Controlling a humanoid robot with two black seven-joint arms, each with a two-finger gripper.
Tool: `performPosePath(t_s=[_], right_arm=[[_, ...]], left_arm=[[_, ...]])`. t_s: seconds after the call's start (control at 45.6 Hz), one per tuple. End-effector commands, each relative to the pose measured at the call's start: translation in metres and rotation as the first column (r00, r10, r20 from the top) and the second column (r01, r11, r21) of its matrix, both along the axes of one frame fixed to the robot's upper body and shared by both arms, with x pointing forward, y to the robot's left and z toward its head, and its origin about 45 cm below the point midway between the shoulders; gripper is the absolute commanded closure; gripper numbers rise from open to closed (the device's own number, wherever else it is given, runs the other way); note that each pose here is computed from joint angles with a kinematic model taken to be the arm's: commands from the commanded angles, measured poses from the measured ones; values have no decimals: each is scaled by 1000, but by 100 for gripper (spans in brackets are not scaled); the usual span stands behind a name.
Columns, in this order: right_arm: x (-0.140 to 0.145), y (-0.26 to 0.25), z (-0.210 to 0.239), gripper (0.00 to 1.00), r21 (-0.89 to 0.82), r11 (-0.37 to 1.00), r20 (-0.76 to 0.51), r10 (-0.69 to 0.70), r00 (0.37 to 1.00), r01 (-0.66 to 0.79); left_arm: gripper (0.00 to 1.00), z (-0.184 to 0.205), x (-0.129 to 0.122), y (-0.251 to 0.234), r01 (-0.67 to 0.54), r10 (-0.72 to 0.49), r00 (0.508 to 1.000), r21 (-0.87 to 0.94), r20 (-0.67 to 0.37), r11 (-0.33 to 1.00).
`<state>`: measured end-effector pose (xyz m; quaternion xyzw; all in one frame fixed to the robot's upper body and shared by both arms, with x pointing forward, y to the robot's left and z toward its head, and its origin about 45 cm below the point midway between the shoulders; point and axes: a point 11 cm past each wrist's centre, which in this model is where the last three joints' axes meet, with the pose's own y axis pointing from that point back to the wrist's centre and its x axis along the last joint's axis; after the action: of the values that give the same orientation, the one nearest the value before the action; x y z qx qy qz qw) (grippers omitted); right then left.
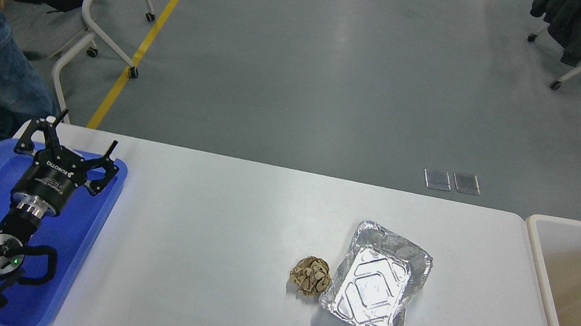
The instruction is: Tidy desktop
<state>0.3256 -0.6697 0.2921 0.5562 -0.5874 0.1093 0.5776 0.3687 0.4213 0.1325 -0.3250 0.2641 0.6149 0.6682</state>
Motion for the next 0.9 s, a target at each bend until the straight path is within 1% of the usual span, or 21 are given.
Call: performPosePath(t_s=[0.0,0.175,0.307,0.395,0.526,0.636,0.877], right_arm=[[-52,-24,-61,100,-5,975,-20,-222,975,222],[-55,-8,-106,100,-50,967,-37,-252,967,250],[-53,13,-138,100,-13,963,-44,-271,962,270],[-57,24,-157,100,-5,960,-65,-279,958,280],[-58,44,-183,100,15,964,-87,-264,961,266],[-60,57,-199,100,28,966,-103,-253,962,257],[-62,66,-210,100,52,963,-104,-258,960,264]], left_arm=[[1,0,0,0,0,0,1000,0,0,1000],[1,-1,-1,0,0,0,1000,0,-2,1000],[1,-1,-1,0,0,0,1000,0,-2,1000],[1,-1,-1,0,0,0,1000,0,-2,1000],[1,0,0,0,0,0,1000,0,0,1000],[1,0,0,0,0,0,1000,0,0,1000],[1,0,0,0,0,0,1000,0,0,1000]])
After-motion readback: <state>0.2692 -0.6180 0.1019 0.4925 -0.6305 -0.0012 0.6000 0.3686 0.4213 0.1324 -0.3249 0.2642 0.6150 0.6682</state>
